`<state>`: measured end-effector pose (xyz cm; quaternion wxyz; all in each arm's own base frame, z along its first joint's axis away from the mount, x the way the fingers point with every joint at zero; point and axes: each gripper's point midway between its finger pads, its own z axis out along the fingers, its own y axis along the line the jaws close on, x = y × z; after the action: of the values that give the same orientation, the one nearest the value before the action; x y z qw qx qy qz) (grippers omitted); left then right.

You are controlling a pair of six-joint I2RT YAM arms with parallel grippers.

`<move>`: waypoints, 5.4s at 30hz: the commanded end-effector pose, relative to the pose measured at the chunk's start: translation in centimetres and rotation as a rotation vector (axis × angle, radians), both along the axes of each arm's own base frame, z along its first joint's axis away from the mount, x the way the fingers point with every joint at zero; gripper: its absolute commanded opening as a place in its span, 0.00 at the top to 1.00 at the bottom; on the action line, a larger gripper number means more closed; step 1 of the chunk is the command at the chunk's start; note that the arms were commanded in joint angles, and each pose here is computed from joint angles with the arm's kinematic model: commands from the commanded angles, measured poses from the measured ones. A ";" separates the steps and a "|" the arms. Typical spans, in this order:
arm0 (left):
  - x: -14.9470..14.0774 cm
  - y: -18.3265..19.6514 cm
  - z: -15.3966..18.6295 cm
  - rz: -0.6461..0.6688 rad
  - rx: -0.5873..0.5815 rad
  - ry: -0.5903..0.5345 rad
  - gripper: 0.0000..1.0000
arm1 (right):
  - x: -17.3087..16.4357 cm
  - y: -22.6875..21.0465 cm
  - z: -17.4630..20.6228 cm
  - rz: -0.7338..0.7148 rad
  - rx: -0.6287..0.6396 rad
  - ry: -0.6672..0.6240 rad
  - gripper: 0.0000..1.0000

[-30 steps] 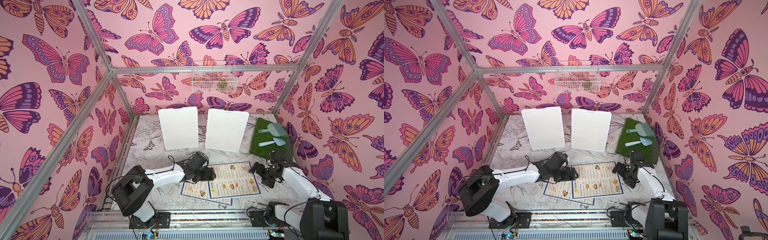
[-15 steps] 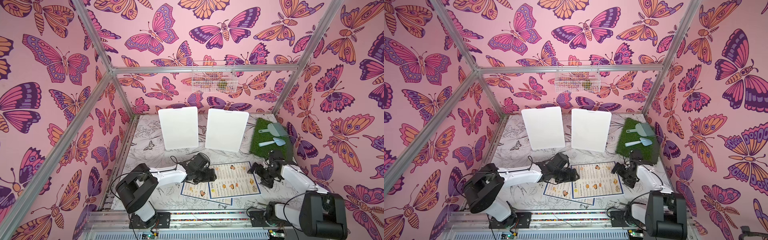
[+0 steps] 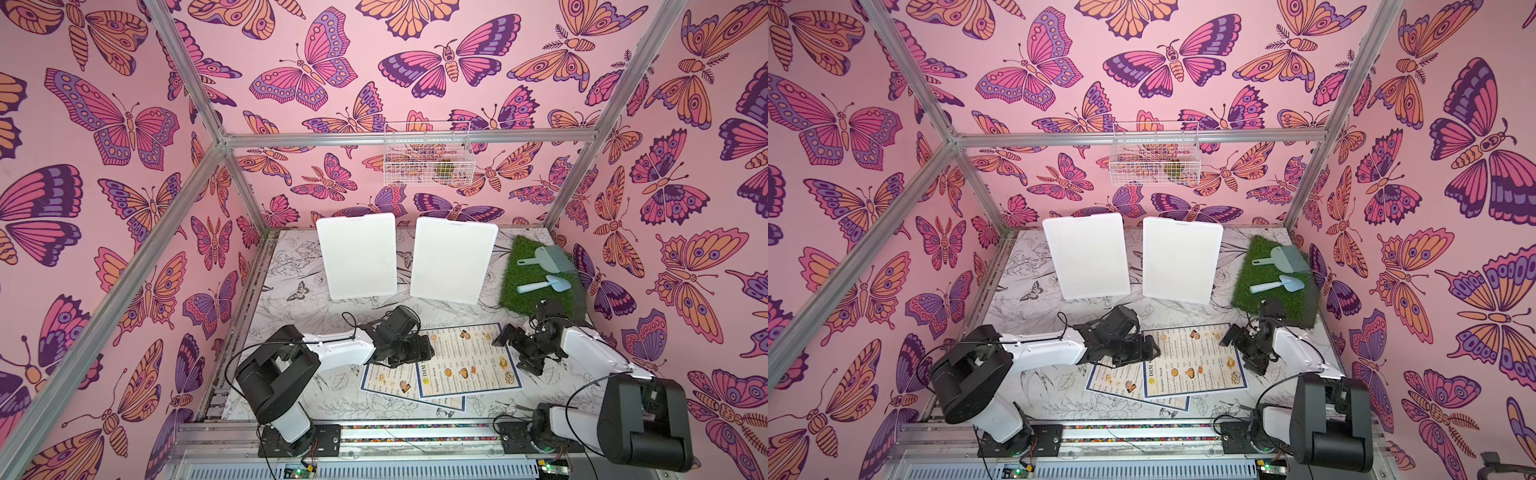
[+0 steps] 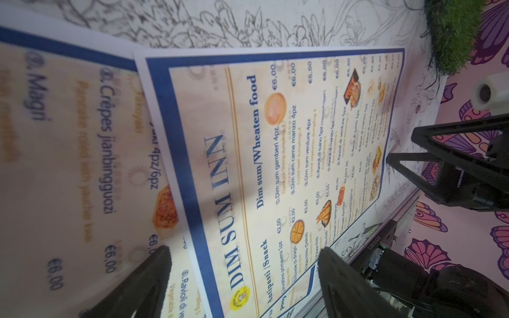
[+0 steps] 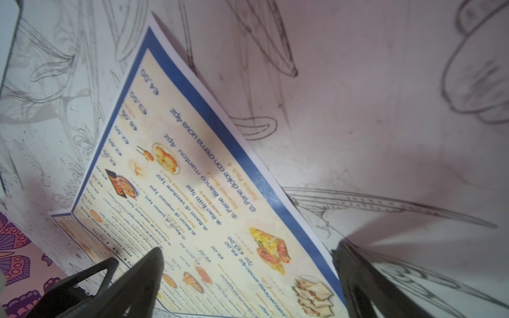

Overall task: Insert the menus into the narrow rack
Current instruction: Pick up the menu from the center of the board.

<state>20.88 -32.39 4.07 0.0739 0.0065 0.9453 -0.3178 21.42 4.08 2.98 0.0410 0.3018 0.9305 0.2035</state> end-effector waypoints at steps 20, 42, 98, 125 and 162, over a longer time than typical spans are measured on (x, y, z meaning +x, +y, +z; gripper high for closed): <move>2.7 2.1 -1.8 0.069 0.035 -0.001 0.08 | -1.0 4.0 -1.3 0.066 0.247 -0.010 0.01; 3.6 1.8 -0.5 0.028 -0.006 -0.064 0.01 | -0.7 7.1 -2.3 0.158 0.302 -0.027 0.02; 3.6 2.6 -2.9 0.059 -0.013 -0.014 0.03 | 2.4 16.3 6.0 0.499 0.392 -0.430 0.01; 5.2 2.9 -1.0 0.081 -0.044 -0.104 0.03 | 3.0 17.0 2.6 0.427 0.438 -0.352 0.26; 8.0 7.0 8.4 0.216 -0.414 -0.244 0.03 | 6.5 19.3 11.0 0.259 0.805 -0.569 0.39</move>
<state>28.94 -24.59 10.81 0.2157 -0.0872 0.8609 -0.4524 27.35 23.08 10.87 0.1268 0.1248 0.7854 0.5929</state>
